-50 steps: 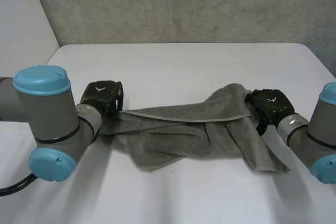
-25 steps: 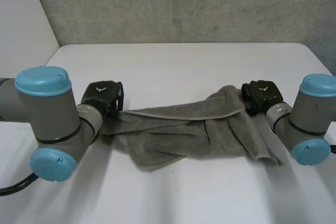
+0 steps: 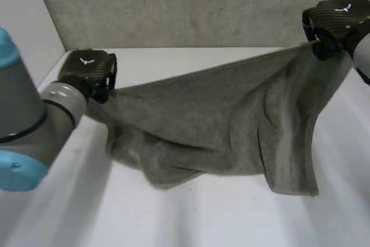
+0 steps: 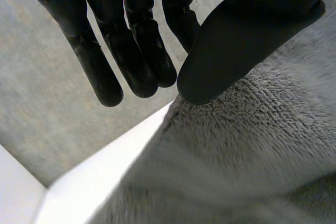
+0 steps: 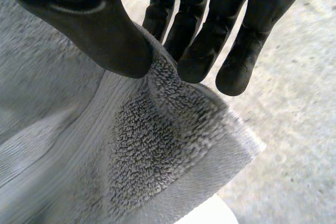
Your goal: Fold the towel.
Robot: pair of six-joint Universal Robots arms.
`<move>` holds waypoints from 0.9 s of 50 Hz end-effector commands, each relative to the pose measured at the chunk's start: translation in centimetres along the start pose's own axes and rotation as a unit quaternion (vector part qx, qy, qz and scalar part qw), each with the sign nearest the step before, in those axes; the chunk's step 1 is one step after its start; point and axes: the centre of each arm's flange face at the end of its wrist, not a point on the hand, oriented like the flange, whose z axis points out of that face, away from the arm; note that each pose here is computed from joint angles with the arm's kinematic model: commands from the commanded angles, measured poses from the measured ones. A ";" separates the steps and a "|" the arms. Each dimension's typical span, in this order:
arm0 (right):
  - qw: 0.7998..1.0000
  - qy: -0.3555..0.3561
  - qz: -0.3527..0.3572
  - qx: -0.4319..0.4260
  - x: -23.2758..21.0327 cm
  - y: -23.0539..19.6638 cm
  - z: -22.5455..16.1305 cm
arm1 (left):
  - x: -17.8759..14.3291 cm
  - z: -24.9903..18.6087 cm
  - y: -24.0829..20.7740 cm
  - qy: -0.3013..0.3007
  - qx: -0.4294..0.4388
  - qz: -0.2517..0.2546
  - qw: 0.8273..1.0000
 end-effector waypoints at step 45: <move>0.972 -0.126 -0.059 -0.191 -4.2 6.8 -2.6 | 1.0 -1.2 9.7 0.078 -0.166 0.065 0.981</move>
